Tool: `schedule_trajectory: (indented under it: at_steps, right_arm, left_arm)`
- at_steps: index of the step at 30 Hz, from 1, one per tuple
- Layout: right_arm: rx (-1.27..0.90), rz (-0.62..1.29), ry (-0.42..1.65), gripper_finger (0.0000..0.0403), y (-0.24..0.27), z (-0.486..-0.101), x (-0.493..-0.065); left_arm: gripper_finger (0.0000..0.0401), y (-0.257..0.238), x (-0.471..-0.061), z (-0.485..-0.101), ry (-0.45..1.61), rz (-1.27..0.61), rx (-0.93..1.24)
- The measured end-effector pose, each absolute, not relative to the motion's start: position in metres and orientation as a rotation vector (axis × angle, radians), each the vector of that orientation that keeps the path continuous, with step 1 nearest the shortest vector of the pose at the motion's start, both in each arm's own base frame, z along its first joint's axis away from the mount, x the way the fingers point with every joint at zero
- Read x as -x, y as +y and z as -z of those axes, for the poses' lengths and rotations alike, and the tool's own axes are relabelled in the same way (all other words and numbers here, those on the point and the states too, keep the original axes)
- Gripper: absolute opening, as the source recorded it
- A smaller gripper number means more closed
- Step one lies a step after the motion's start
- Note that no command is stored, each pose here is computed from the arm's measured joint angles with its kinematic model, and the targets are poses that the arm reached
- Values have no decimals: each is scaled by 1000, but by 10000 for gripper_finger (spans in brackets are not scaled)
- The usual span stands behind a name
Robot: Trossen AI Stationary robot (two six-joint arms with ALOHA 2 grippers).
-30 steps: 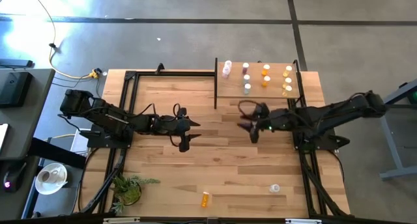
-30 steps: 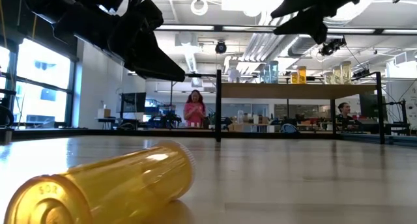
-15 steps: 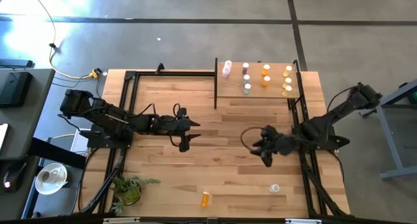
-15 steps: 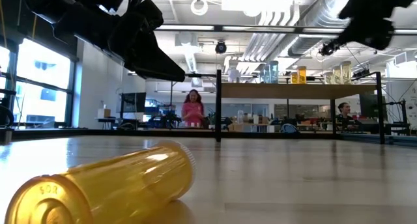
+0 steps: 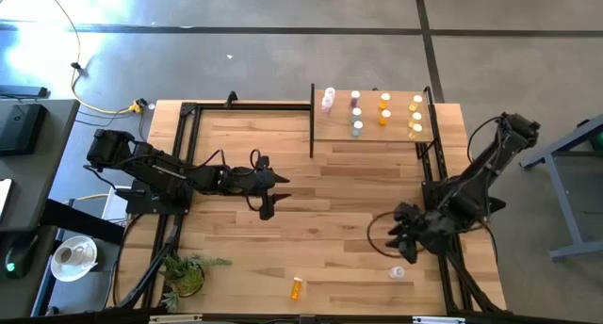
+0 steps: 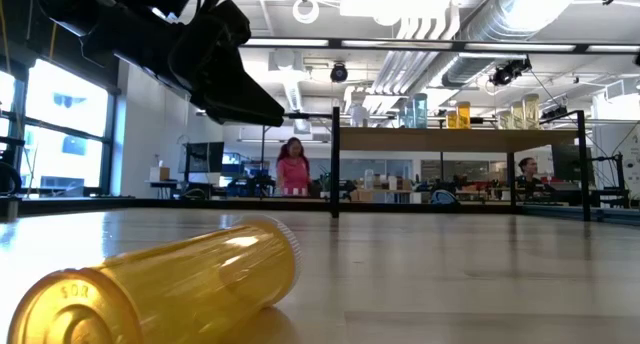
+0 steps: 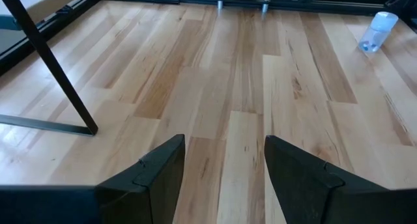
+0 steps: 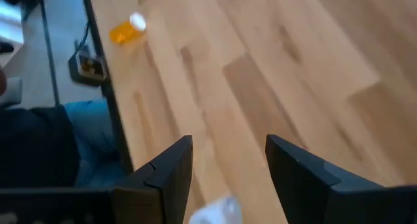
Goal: Pick and place medicine bottles onto shelf by color
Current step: Put the transparent pill bottle on the shelf aligned with the other transparent pill bottles
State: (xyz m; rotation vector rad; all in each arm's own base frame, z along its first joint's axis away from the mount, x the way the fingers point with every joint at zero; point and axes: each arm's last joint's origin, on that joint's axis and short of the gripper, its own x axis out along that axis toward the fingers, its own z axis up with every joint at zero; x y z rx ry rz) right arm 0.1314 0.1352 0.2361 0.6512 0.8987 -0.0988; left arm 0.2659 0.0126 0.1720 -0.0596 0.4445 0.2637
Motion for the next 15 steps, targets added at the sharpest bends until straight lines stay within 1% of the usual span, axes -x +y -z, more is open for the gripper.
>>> schedule_trajectory:
  at_steps: [10,15]
  right_arm:
    - [-689,33,911,185,159,-235,-100]
    - [-683,33,942,185,171,-228,-91]
  left_arm:
    - [202,13,-266,-172,442,-268,80]
    - [202,13,-266,-172,442,-268,80]
